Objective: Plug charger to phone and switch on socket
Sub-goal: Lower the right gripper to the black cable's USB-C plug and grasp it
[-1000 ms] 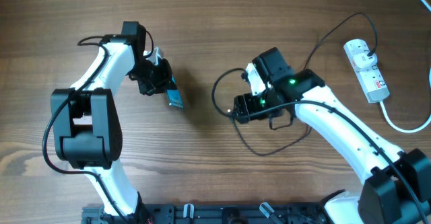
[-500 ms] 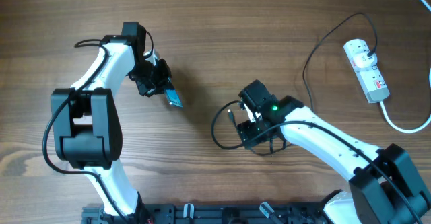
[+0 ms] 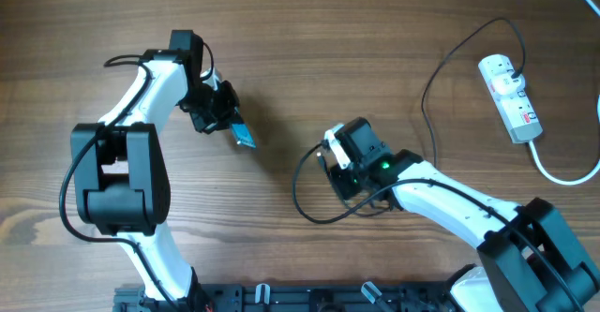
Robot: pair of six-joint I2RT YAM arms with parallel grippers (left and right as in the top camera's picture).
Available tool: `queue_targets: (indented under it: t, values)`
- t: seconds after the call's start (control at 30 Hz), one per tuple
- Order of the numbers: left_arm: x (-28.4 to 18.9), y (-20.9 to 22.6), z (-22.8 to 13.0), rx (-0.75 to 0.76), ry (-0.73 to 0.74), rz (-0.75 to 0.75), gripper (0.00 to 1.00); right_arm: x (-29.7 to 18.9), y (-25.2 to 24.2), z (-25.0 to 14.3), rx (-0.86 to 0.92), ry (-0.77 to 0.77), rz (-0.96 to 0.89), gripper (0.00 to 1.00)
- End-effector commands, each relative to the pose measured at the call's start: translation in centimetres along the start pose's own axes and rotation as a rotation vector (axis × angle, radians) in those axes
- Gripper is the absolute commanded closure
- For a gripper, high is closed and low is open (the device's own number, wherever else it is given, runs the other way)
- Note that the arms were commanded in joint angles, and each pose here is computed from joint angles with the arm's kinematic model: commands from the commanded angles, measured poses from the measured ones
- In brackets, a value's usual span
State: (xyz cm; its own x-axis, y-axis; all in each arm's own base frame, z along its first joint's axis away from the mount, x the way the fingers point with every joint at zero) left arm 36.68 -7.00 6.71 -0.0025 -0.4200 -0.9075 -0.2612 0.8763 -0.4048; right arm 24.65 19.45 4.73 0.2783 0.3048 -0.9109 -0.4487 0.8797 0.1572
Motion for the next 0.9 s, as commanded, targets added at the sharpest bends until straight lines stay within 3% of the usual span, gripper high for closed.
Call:
queue_targets:
  t: [0.0, 0.1, 0.23, 0.27, 0.4, 0.5, 0.7, 0.87]
  values:
    - [-0.8, -1.2, -0.2, 0.005, -0.009, -0.075, 0.96, 0.5, -0.2, -0.2, 0.006, 0.007, -0.012, 0.64]
    - [-0.8, -1.1, -0.2, 0.003, -0.007, -0.074, 0.96, 1.6, -0.3, -1.4, 0.052, 0.063, -0.008, 0.74]
    - [-0.8, -1.1, -0.2, 0.004, -0.007, -0.074, 0.96, 2.9, -1.1, -2.4, 0.059, 0.108, -0.06, 0.77]
    - [-0.8, -1.1, -0.2, 0.004, -0.008, -0.074, 0.96, 3.0, -1.8, -2.6, 0.058, 0.114, -0.105, 0.83]
    - [-0.8, -1.1, -0.2, 0.004, -0.008, -0.074, 0.96, 2.0, -5.8, -2.4, 0.141, 0.056, -0.418, 0.92]
    - [-0.8, -1.2, -0.2, 0.005, -0.011, -0.075, 0.96, 2.1, -4.5, -1.6, 0.1, 0.069, -0.329, 0.95]
    - [-0.8, -1.2, -0.1, 0.007, -0.013, -0.076, 0.96, 0.0, 0.1, 4.7, 0.058, 0.018, -0.082, 0.91]
    - [-0.8, -1.2, -0.1, 0.007, -0.014, -0.076, 0.96, -0.1, 2.0, 4.0, 0.059, 0.075, 0.063, 0.7]
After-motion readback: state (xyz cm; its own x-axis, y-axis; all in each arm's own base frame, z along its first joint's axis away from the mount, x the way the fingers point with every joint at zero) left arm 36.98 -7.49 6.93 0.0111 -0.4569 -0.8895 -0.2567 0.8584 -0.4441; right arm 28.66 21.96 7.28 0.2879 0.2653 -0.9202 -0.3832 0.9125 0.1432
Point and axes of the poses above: each gripper's point midway between its finger pads, its own x axis out along the fingers, its own y axis along the line the jaws close on, z = x × y, the point moved 4 cm from there along -x, back along the fingers, and after that the axes turned 9 degrees about x, right-handed, at the moved point
